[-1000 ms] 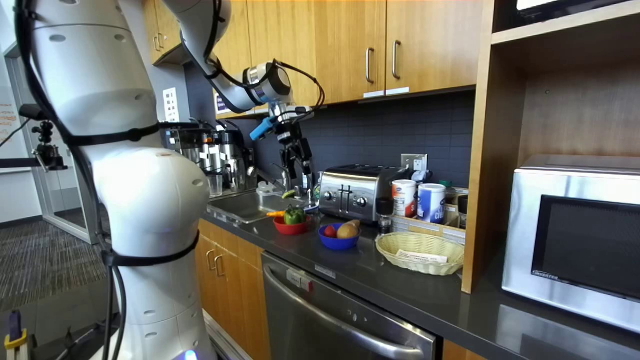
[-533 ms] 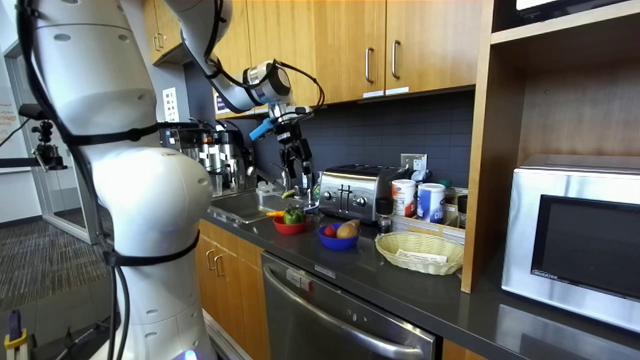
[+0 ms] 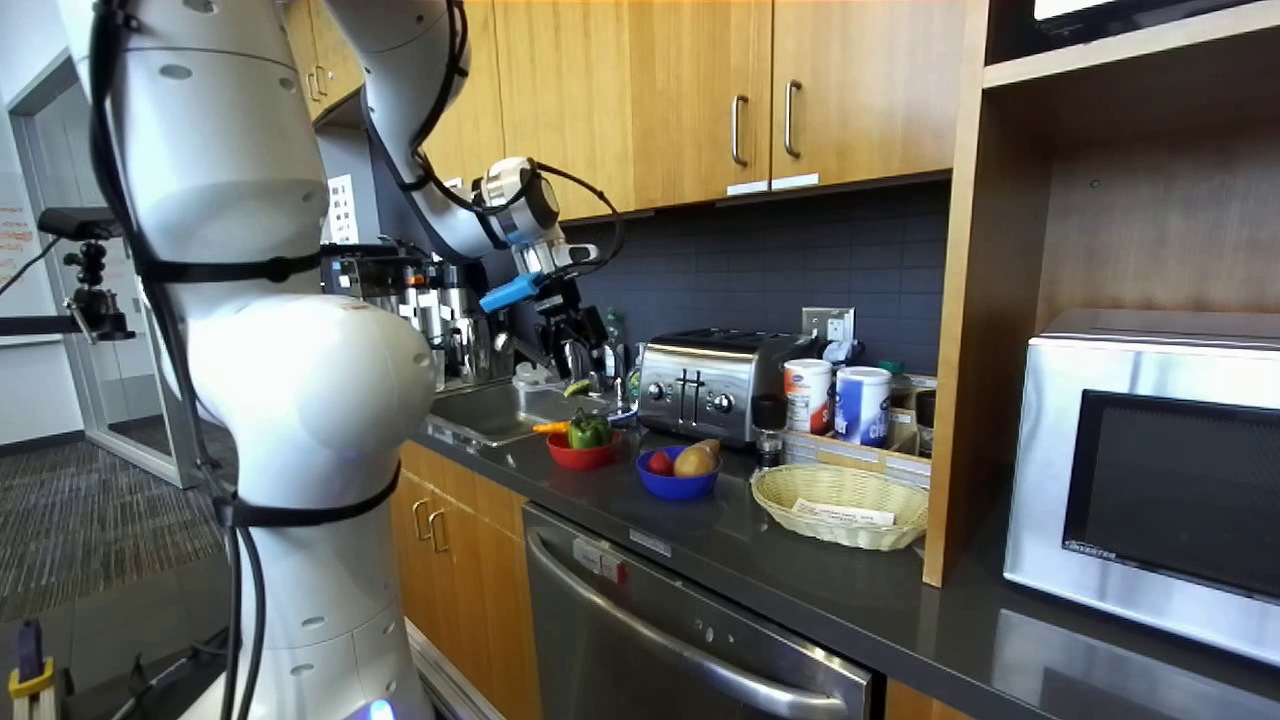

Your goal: Pick up the green pepper toy and put it on the kitchen counter

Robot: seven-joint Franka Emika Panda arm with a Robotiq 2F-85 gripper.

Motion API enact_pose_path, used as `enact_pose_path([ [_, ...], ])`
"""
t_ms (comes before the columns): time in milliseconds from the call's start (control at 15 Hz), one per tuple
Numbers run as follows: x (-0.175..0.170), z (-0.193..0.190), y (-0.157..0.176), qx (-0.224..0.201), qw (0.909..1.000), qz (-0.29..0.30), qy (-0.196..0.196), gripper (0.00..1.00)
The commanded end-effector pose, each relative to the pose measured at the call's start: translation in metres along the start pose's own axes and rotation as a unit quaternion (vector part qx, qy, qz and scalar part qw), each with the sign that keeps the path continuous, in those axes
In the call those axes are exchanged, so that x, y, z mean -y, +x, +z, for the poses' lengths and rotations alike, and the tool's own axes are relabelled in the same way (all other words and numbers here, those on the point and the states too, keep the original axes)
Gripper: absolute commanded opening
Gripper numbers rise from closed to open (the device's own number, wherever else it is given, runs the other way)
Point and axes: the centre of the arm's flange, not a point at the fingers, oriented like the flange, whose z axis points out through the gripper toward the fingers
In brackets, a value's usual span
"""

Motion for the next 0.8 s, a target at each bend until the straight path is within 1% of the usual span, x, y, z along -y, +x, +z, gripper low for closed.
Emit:
enact_pose_path([
  [0, 0.016, 0.011, -0.001, -0.013, 0.9993, -0.033, 0.010, 1.00],
  [200, 0.031, 0.017, -0.002, -0.018, 0.9978, -0.059, 0.024, 1.00],
  [400, 0.053, 0.025, -0.006, -0.019, 0.9948, -0.096, 0.025, 1.00],
  [533, 0.067, 0.030, -0.010, -0.026, 0.9915, -0.125, 0.024, 1.00],
  [733, 0.079, 0.037, -0.010, -0.033, 0.9857, -0.162, 0.029, 1.00],
])
